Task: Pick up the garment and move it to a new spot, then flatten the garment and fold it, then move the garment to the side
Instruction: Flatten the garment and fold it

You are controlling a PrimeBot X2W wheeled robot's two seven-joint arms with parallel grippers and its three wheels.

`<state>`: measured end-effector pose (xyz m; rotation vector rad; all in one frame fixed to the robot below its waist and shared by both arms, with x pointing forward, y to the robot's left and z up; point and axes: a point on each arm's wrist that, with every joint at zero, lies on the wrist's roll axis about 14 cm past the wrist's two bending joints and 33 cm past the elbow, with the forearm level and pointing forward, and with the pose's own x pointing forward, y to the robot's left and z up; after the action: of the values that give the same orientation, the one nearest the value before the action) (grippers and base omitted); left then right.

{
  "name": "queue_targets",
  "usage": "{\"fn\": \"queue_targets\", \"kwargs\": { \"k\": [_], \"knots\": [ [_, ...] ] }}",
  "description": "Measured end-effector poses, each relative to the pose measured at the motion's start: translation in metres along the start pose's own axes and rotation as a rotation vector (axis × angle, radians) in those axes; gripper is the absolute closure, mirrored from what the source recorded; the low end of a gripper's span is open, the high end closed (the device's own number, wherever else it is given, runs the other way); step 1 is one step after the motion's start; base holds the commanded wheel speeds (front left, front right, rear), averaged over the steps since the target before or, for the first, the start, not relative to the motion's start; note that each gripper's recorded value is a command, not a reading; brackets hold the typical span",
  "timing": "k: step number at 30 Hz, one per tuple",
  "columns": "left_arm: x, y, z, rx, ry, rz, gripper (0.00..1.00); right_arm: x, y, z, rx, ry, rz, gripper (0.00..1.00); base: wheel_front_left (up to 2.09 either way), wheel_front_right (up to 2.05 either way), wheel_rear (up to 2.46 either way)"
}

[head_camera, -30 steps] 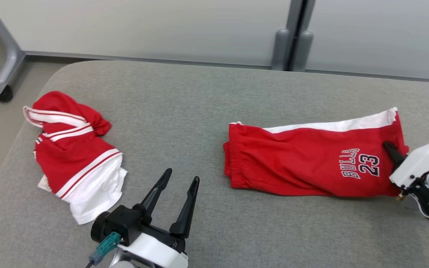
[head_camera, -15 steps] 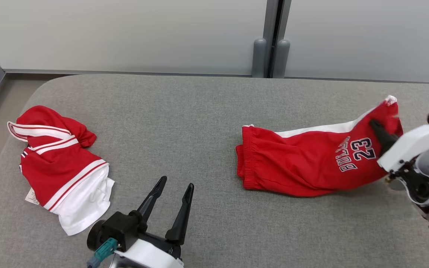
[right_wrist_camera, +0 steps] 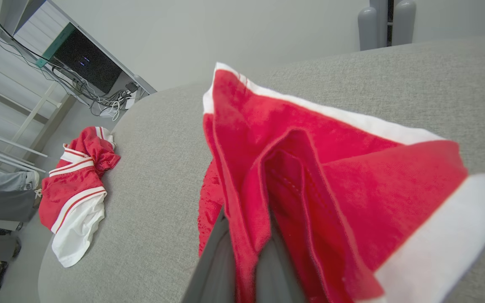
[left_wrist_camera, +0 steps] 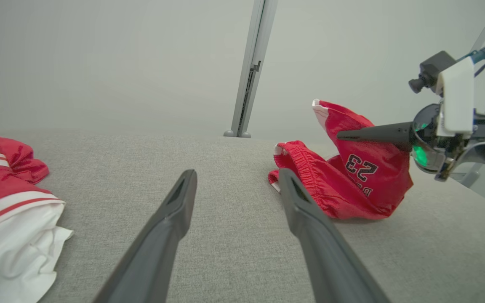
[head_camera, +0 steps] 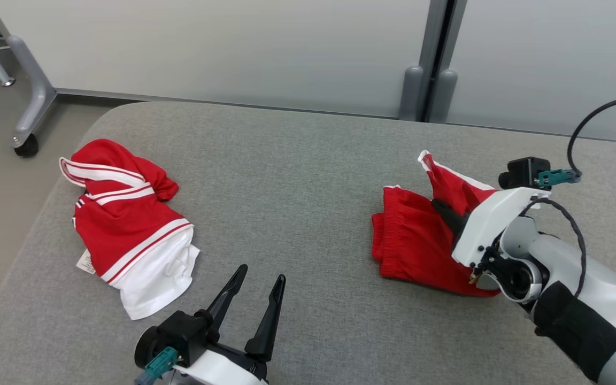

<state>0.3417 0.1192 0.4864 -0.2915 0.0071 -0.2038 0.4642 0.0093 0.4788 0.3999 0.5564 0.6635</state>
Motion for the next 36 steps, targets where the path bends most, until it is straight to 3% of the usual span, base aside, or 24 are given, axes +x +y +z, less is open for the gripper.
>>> {"fn": "queue_targets", "kwargs": {
  "k": [9,10,11,12,20,27,32,36],
  "knots": [
    [-0.011,0.014,0.001,-0.009,-0.005,0.059,0.00,0.026,0.033,-0.028,-0.022,0.103,0.052,1.00,0.00,0.00,0.00],
    [-0.011,0.014,0.001,-0.010,-0.004,0.060,0.00,0.026,0.033,-0.030,-0.024,0.109,0.050,0.87,0.00,0.00,0.00],
    [-0.011,0.014,0.000,-0.012,-0.004,0.061,0.00,0.026,0.034,-0.030,-0.024,0.110,0.049,0.54,0.00,0.00,0.00],
    [-0.011,0.014,0.000,-0.012,-0.004,0.060,0.00,0.026,0.035,-0.031,-0.023,0.109,0.049,0.00,0.00,0.00,0.00],
    [-0.007,0.006,0.000,-0.014,-0.004,0.030,0.00,0.016,0.054,-0.024,-0.013,0.062,0.101,0.00,0.00,0.00,0.00],
    [-0.006,-0.006,-0.002,-0.019,-0.001,-0.005,0.00,-0.016,0.062,0.015,0.004,-0.100,0.165,0.00,0.00,0.00,0.00],
    [-0.002,-0.014,0.002,-0.018,-0.014,-0.033,0.00,-0.049,0.026,0.051,-0.053,-0.266,0.088,0.00,0.00,0.00,0.00],
    [0.001,-0.018,0.003,-0.015,-0.018,-0.048,0.00,-0.063,-0.012,0.051,-0.087,-0.288,-0.010,0.00,0.00,0.00,0.00]
  ]
}}
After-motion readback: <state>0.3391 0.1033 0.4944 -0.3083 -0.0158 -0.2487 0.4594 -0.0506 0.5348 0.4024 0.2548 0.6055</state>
